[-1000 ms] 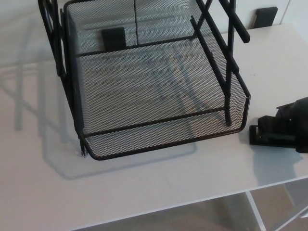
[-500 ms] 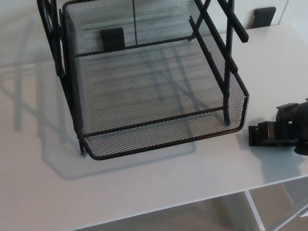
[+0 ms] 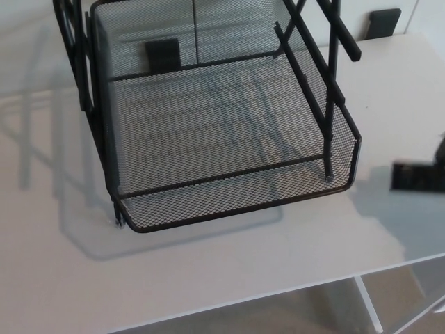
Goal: The robot walks towards a desk on which a file tray is kept in the middle and a stapler is kept to its right. The robot lifts the stapler using its right hand and places it on the file tray.
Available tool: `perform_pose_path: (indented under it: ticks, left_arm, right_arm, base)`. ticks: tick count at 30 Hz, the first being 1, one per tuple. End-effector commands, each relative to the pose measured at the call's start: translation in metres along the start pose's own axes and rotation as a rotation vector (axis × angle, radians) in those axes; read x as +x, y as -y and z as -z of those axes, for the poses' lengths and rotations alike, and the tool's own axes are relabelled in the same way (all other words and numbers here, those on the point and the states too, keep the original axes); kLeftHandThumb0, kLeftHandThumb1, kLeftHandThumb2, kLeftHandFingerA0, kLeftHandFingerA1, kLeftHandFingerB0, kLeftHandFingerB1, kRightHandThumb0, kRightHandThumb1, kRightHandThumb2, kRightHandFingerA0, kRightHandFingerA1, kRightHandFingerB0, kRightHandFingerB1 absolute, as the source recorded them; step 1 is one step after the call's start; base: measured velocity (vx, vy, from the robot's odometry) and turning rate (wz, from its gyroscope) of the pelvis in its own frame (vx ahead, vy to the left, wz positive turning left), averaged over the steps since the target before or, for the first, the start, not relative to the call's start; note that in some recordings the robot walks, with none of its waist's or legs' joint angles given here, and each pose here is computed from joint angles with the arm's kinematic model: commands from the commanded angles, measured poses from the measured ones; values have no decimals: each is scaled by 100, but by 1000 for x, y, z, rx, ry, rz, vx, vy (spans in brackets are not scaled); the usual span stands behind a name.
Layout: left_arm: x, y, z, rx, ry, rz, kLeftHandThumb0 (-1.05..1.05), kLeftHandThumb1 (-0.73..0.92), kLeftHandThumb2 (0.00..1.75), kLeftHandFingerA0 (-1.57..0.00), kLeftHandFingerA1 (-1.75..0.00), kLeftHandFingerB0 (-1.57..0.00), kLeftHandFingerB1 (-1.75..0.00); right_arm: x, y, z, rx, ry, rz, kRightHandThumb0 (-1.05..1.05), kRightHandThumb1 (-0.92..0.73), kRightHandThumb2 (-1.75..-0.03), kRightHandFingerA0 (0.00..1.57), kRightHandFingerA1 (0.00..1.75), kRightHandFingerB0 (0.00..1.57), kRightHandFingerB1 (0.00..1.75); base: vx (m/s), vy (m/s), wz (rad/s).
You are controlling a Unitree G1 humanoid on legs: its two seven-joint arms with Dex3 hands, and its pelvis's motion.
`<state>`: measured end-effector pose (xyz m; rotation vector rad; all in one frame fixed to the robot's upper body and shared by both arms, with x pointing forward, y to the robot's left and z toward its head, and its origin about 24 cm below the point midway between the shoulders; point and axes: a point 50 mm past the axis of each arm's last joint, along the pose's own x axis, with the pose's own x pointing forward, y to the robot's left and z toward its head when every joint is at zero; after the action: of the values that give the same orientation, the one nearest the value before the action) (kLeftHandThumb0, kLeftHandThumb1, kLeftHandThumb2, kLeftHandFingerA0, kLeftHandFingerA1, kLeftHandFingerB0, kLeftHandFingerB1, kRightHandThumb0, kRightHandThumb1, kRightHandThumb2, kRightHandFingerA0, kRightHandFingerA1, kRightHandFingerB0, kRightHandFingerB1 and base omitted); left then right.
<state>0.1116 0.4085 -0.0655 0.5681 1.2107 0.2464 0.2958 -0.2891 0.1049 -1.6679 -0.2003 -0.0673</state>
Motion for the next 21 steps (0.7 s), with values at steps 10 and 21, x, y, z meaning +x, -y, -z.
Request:
perform_pose_path:
  ticks: [10, 21]
  left_arm:
    - [-3, -6, 12, 44, -22, -46, -82, 33, 121, -51, -94, -41, -86]
    - [-2, -3, 10, 60, -21, -34, -81, 34, 124, -51, -94, -43, -86]
  right_arm:
    - [41, 197, -4, 275, 46, 674, -17, -58, -100, 86, 174, 70, 155]
    - [62, 222, -84, 358, 314, 692, -30, -68, -66, 84, 175, 73, 142]
  base:
    - [0, 0, 0]
    - [0, 0, 0]
